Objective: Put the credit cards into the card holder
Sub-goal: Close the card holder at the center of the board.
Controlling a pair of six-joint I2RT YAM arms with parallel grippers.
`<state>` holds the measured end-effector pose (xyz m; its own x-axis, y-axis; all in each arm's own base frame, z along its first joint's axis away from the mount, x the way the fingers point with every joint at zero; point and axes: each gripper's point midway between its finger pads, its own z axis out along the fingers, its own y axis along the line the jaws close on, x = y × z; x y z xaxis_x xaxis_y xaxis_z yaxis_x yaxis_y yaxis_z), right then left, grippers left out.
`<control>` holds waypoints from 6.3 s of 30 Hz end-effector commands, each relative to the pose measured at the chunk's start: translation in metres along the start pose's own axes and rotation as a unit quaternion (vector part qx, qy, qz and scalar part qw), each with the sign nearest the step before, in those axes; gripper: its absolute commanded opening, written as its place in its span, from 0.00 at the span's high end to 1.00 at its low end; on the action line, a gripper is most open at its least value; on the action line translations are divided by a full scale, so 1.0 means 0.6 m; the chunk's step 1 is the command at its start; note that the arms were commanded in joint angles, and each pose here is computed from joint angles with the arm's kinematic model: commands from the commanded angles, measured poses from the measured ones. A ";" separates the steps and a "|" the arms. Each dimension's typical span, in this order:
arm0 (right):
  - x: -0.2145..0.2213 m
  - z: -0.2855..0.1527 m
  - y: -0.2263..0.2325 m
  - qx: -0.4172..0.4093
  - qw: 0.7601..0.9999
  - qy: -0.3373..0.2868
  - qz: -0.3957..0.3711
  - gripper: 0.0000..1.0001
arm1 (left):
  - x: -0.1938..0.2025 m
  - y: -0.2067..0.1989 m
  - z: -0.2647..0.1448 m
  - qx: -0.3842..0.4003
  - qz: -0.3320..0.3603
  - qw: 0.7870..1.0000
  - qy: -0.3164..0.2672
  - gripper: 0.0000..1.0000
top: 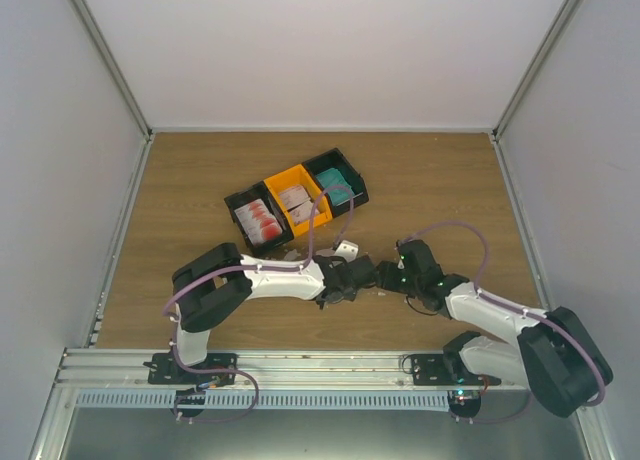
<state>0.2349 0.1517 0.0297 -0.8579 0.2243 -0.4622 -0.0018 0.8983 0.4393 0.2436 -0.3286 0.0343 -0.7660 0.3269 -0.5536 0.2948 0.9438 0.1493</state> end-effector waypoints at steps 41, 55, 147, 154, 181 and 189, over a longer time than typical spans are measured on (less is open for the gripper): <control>-0.046 -0.030 0.199 -0.166 0.959 -0.080 -0.215 0.38 | -0.061 0.100 -0.093 0.140 -0.102 0.984 -0.041 1.00; -0.031 0.038 0.255 -0.140 0.937 -0.088 -0.307 0.34 | -0.067 0.091 -0.111 0.234 -0.120 0.965 -0.019 1.00; 0.018 0.069 0.126 -0.014 0.992 0.058 -0.108 0.75 | -0.007 0.082 0.003 0.274 -0.195 0.940 0.057 0.58; 0.050 0.076 0.081 -0.001 0.993 0.082 -0.089 0.75 | 0.009 0.053 0.016 0.323 -0.184 0.924 0.092 0.58; -0.121 -0.195 0.182 -0.152 0.981 -0.120 -0.028 0.40 | -0.183 0.023 -0.175 0.432 0.007 0.889 -0.151 1.00; -0.173 -0.364 0.238 -0.252 0.949 -0.182 0.042 0.16 | -0.296 0.058 -0.299 0.301 0.132 0.865 -0.379 1.00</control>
<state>0.2235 0.1828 0.2847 -0.6102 0.4081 -0.6791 -0.3176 0.6592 0.6816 0.2726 -0.3482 0.2257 -0.4469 0.1841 -0.8755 0.7914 0.5376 -0.2909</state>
